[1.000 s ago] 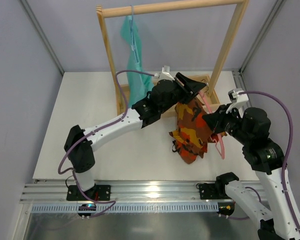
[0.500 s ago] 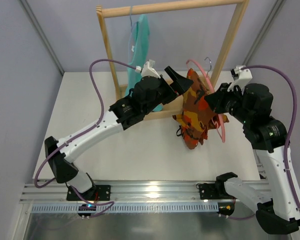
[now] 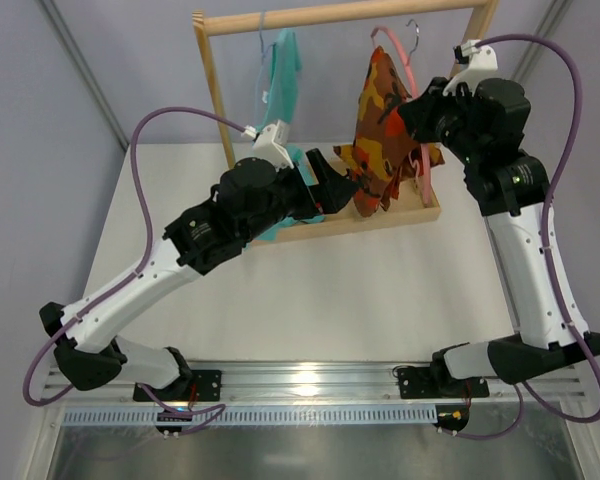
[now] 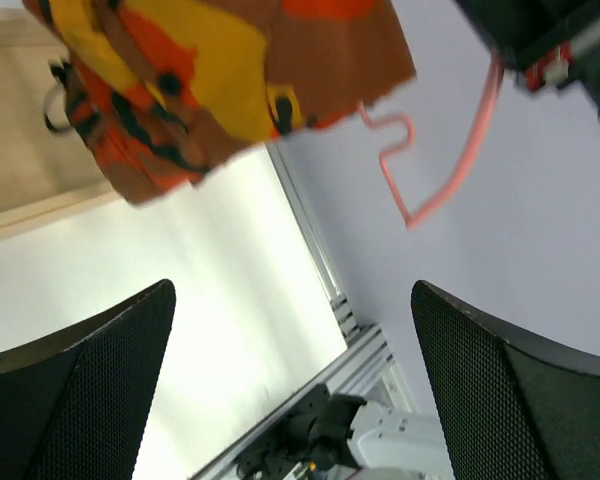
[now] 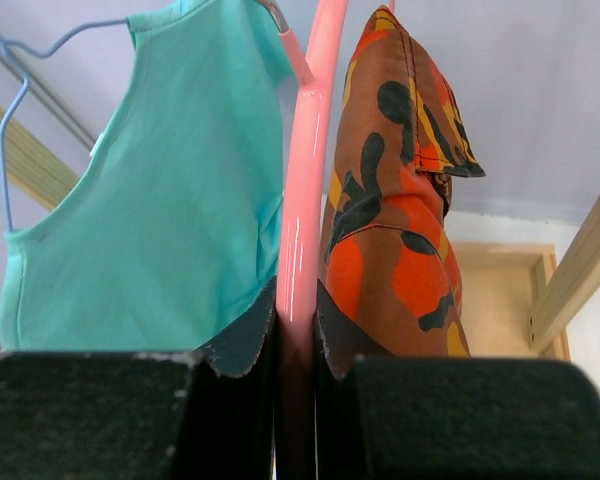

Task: Place the trousers on the hanger
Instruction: Pass the hanger from the left arm to the right, then hang the hanger with trousers onto the clothesline

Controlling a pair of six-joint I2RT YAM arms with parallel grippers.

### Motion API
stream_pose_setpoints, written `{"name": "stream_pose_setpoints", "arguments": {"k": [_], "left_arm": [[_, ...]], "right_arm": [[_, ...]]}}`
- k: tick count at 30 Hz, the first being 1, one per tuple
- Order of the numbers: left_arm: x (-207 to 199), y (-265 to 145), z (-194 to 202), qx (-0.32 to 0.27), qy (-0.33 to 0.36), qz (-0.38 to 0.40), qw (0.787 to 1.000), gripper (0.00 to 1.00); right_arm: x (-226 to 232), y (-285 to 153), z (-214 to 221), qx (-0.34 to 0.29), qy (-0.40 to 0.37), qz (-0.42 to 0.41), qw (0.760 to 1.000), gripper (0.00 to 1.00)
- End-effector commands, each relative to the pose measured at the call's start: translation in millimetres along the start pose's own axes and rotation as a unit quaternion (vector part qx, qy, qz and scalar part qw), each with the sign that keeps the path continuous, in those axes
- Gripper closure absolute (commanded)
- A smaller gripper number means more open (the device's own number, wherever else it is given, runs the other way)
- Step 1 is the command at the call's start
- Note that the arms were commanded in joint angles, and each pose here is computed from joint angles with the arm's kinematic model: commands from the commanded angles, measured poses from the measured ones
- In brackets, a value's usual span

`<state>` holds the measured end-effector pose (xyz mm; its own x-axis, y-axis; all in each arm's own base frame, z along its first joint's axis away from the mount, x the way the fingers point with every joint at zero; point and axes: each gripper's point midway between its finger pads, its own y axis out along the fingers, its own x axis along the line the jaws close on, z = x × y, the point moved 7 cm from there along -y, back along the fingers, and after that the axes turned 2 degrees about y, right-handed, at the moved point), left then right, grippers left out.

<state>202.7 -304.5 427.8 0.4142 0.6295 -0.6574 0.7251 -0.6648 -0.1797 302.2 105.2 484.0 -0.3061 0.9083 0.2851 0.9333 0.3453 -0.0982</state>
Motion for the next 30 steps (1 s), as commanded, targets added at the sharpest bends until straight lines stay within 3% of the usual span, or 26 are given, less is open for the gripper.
{"name": "stream_pose_setpoints", "arguments": {"k": [1, 10, 19, 20, 21, 22, 24, 26, 28, 30], "left_arm": [[6, -10, 21, 0.056, 0.025, 0.025, 0.998, 0.00], [1, -28, 26, 0.085, 0.011, 0.057, 0.995, 0.00], [9, -41, 23, 0.068, 0.022, 0.043, 0.997, 0.00], [10, -42, 24, 0.073, 0.024, 0.043, 0.996, 0.00], [10, -43, 24, 0.076, 0.034, 0.046, 0.995, 0.00], [12, -45, 25, 0.081, 0.044, 0.041, 0.995, 0.00], [15, -51, 19, 0.070, 0.067, 0.031, 0.995, 0.00], [24, -55, 14, 0.059, 0.085, -0.002, 0.995, 0.00], [21, -62, 2, 0.048, 0.109, -0.007, 0.993, 0.00], [22, -69, -3, 0.049, 0.125, -0.019, 0.991, 0.00]], "right_arm": [[26, -19, -105, -0.233, -0.037, -0.044, 0.971, 0.96], [24, 39, -129, -0.248, -0.039, -0.037, 0.967, 0.96], [-3, 71, -79, -0.183, -0.010, 0.010, 0.983, 0.94], [-4, 69, -76, -0.178, -0.010, 0.012, 0.984, 0.86], [-5, 61, -74, -0.172, -0.009, 0.016, 0.985, 0.60], [-5, 56, -72, -0.162, -0.008, 0.019, 0.987, 0.47], [-6, 28, -64, -0.125, -0.004, 0.036, 0.991, 0.32], [-7, 6, -40, -0.068, 0.028, 0.047, 0.996, 0.00], [-1, -9, -8, 0.002, 0.048, 0.011, 0.999, 0.00], [5, -50, 10, 0.028, 0.071, -0.005, 0.997, 0.00]]}}
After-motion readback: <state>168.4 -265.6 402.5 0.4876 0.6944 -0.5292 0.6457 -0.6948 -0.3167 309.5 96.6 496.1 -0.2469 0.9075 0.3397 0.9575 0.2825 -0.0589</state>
